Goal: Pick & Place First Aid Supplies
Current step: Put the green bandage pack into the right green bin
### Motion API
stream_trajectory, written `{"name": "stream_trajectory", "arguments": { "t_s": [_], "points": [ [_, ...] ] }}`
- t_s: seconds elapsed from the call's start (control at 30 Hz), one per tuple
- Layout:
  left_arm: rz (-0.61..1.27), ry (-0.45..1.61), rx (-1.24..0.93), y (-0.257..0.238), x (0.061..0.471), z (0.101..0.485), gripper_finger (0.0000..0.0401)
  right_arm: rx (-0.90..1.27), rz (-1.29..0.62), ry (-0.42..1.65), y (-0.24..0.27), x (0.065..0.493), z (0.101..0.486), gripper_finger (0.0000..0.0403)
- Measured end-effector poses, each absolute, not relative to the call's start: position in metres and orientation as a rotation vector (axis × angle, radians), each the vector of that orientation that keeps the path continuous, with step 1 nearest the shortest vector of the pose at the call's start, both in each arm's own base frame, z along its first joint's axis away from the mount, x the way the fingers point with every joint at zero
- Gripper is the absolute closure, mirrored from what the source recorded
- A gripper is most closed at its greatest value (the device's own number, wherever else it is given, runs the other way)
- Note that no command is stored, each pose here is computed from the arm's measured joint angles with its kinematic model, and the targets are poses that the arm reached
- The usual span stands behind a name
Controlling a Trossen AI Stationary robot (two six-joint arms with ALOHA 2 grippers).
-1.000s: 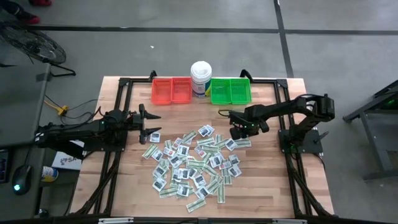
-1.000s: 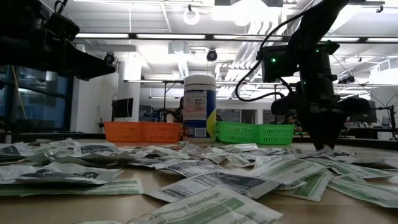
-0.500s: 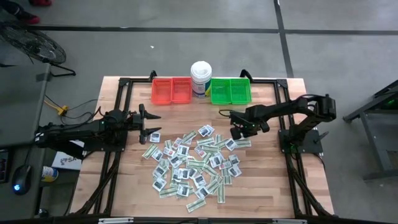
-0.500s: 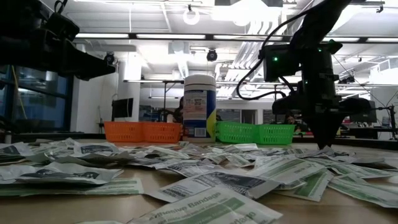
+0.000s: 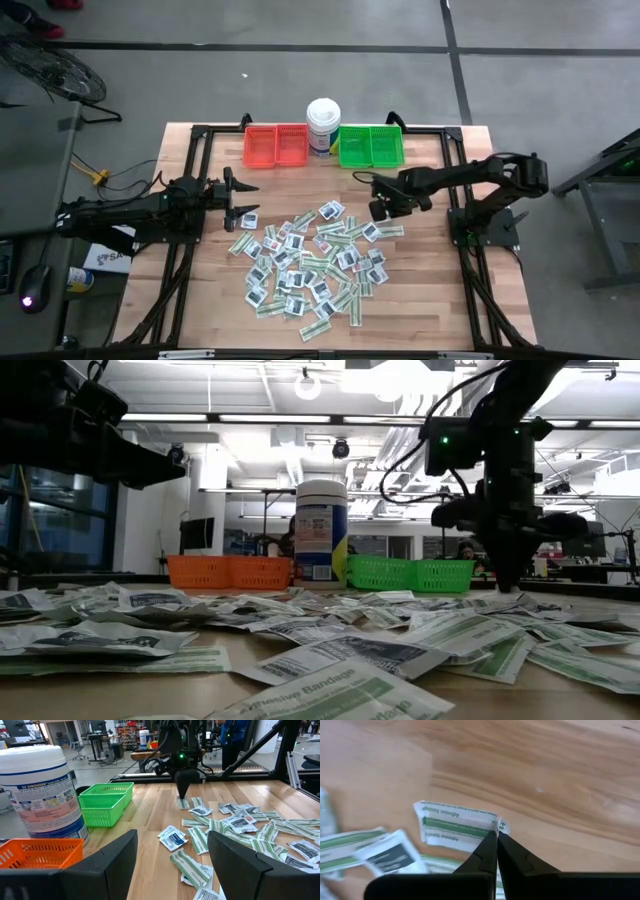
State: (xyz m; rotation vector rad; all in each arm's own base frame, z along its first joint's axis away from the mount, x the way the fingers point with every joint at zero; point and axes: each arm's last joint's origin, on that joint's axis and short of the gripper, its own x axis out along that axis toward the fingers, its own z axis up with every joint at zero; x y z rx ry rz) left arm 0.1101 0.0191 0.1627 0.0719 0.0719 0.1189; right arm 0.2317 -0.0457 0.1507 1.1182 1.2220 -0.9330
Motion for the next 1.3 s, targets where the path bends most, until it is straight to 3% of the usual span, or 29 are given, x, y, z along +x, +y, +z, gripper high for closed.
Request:
{"name": "stream_trajectory", "arguments": {
  "t_s": [0.67,1.3],
  "points": [
    [0.119,0.072,0.072,0.019,0.11,0.163,0.0163,1.159,-0.957,0.832,-0.067,0.206,0.21,0.0403],
    [0.119,0.072,0.072,0.019,0.11,0.163,0.0163,0.922,-0.917,0.679,-0.138,0.176,0.227,0.0403]
  ]
}}
